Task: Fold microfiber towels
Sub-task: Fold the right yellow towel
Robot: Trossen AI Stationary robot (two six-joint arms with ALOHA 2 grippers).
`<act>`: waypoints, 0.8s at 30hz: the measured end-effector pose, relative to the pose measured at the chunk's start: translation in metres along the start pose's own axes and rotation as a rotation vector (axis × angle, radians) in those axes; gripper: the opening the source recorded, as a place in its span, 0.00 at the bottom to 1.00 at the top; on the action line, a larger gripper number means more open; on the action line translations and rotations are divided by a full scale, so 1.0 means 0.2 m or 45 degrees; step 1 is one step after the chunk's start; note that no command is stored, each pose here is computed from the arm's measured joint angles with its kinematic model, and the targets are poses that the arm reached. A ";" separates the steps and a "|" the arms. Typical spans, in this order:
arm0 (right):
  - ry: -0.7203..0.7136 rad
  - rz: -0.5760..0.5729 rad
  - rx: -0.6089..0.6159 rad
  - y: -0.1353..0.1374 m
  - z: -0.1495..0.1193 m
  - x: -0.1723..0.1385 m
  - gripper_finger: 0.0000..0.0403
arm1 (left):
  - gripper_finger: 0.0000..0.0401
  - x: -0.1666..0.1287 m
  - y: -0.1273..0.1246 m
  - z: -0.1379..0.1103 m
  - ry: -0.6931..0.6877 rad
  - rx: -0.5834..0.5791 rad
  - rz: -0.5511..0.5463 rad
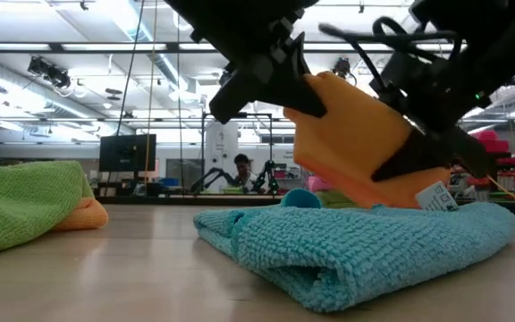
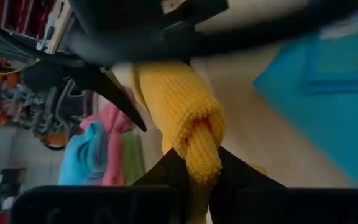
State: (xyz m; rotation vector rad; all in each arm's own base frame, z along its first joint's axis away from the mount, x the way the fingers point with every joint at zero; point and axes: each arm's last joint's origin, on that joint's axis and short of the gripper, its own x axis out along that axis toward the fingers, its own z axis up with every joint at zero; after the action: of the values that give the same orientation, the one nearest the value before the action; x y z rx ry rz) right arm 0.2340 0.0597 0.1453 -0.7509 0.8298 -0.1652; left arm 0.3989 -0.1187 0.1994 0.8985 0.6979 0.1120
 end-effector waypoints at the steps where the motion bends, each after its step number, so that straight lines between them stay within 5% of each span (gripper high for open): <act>1: 0.023 0.015 0.005 0.01 -0.01 0.00 0.64 | 0.11 0.00 0.00 0.00 -0.010 -0.014 -0.013; 9: 0.060 0.091 0.046 0.12 -0.02 -0.02 0.71 | 0.09 -0.01 -0.04 0.00 -0.062 -0.185 -0.219; 24: 0.066 0.177 0.018 0.20 -0.03 -0.09 0.71 | 0.09 -0.02 -0.08 0.01 -0.066 -0.331 -0.295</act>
State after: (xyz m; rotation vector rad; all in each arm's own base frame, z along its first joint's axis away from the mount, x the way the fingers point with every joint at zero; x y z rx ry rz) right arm 0.2120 0.0932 0.1260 -0.6757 0.9262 -0.0660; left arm 0.3937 -0.1320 0.1902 0.5657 0.7156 -0.0265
